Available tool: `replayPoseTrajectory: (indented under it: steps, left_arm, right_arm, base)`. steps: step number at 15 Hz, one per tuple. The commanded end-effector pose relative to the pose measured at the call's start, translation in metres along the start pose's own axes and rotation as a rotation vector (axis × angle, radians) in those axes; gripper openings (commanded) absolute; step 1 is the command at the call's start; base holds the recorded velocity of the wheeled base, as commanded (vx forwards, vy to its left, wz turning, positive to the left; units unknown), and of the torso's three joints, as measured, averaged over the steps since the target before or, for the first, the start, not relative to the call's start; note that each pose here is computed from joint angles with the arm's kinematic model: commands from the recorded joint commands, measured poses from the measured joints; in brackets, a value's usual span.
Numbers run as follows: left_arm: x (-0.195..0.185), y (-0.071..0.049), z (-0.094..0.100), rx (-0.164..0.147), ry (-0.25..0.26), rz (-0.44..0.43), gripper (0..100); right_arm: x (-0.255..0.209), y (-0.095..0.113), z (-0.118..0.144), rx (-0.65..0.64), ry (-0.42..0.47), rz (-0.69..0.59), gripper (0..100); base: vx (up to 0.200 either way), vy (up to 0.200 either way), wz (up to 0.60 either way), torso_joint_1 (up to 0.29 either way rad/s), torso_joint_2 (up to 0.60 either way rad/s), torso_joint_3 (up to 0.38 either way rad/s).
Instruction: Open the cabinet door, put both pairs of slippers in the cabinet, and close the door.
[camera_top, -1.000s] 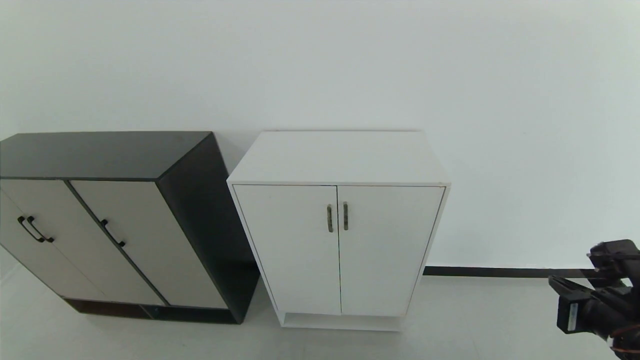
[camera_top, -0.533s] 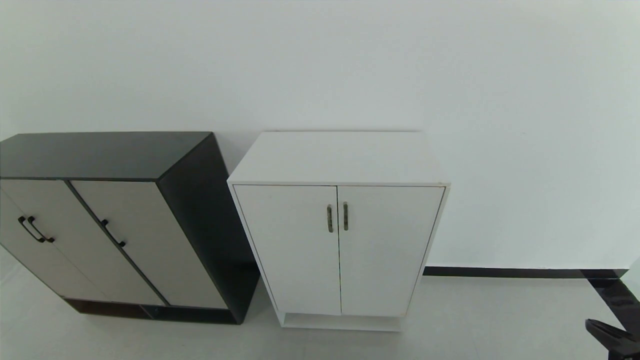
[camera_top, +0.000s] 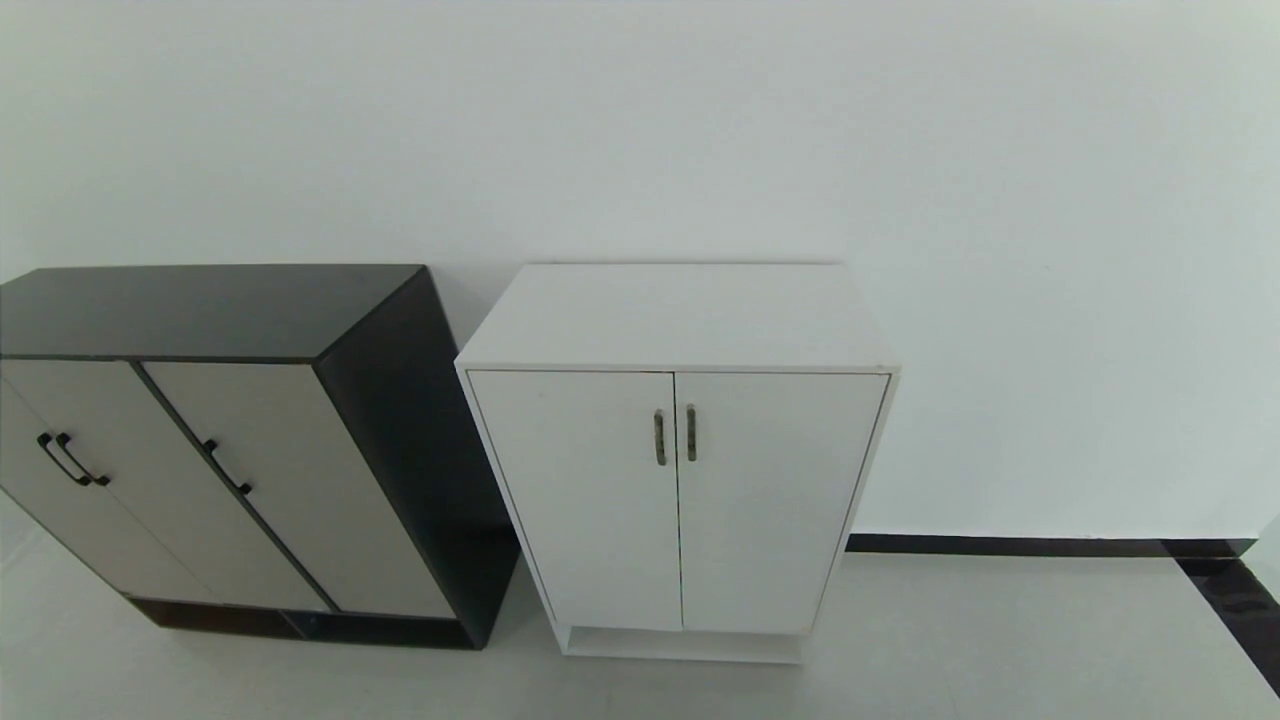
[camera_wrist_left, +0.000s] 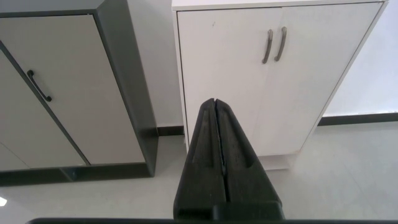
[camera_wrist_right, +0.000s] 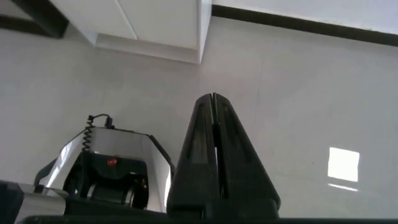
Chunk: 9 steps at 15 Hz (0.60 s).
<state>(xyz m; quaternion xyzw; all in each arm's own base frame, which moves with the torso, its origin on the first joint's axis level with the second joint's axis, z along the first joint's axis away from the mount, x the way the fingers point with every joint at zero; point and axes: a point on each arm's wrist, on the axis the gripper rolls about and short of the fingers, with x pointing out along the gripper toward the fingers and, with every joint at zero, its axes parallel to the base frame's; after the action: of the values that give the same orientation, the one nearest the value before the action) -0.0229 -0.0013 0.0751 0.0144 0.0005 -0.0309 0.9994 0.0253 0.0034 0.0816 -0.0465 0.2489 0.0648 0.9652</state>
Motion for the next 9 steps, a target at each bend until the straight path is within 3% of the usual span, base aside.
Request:
replayPoseTrajectory:
  steps: [1, 5, 9]
  left_arm:
    - [0.0001, 0.0, 0.0, 0.0, 0.001, 0.0, 0]
    - [0.0001, 0.0, 0.0, 0.002, 0.001, 0.0, 0]
    - [0.0001, 0.0, 0.0, 0.002, 0.001, 0.0, 0]
  right_arm:
    - [-0.0115, -0.0004, -0.0052, 0.018, -0.112, 0.01, 0]
    - [-0.0186, -0.0007, -0.0084, 0.022, -0.205, 0.03, 0]
    - [-0.018, -0.0006, -0.0081, 0.018, -0.198, 0.043, 0]
  base:
    - [0.0, 0.0, 0.0, 0.0, 0.0, 0.0]
    - [0.0, 0.0, 0.0, 0.0, 0.0, 0.0]
    - [0.0, 0.0, 0.0, 0.0, 0.0, 0.0]
